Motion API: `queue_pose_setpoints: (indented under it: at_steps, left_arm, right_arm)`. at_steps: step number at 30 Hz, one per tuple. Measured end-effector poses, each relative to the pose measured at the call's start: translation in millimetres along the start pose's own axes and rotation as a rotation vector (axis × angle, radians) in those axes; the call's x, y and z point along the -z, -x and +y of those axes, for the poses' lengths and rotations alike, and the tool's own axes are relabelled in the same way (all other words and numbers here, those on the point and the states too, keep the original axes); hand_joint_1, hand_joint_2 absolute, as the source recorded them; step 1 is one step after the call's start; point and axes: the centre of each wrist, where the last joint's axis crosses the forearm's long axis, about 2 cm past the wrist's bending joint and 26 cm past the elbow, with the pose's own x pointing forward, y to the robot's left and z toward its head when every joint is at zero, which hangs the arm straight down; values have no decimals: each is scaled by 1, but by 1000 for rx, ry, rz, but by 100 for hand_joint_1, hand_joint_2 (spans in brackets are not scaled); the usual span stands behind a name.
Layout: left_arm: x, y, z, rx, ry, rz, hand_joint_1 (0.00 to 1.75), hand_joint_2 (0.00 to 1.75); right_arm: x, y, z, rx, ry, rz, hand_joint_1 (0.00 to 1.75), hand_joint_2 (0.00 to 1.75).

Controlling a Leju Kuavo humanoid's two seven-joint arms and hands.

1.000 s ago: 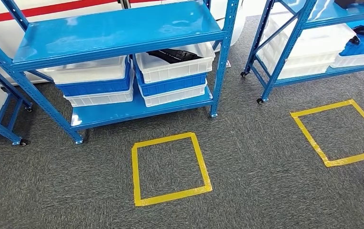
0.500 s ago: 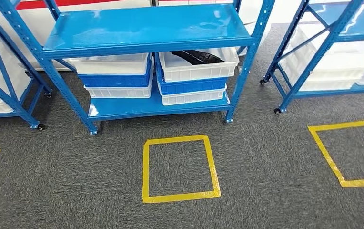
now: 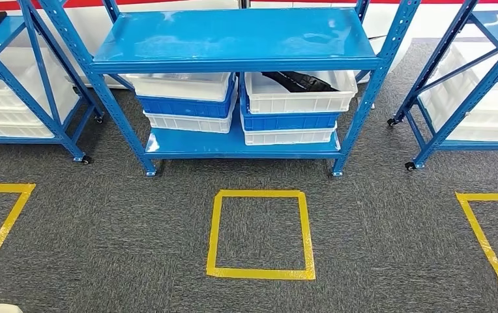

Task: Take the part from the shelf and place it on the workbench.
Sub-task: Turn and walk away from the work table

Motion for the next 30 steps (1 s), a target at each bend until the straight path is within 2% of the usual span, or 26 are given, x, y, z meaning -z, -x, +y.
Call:
queue_pose_setpoints:
  at_steps: [30]
  left_arm:
    - [3, -4, 1, 48, 43, -21, 0, 0]
  right_arm:
    - [-1, 0, 3, 17, -36, -8, 0, 0]
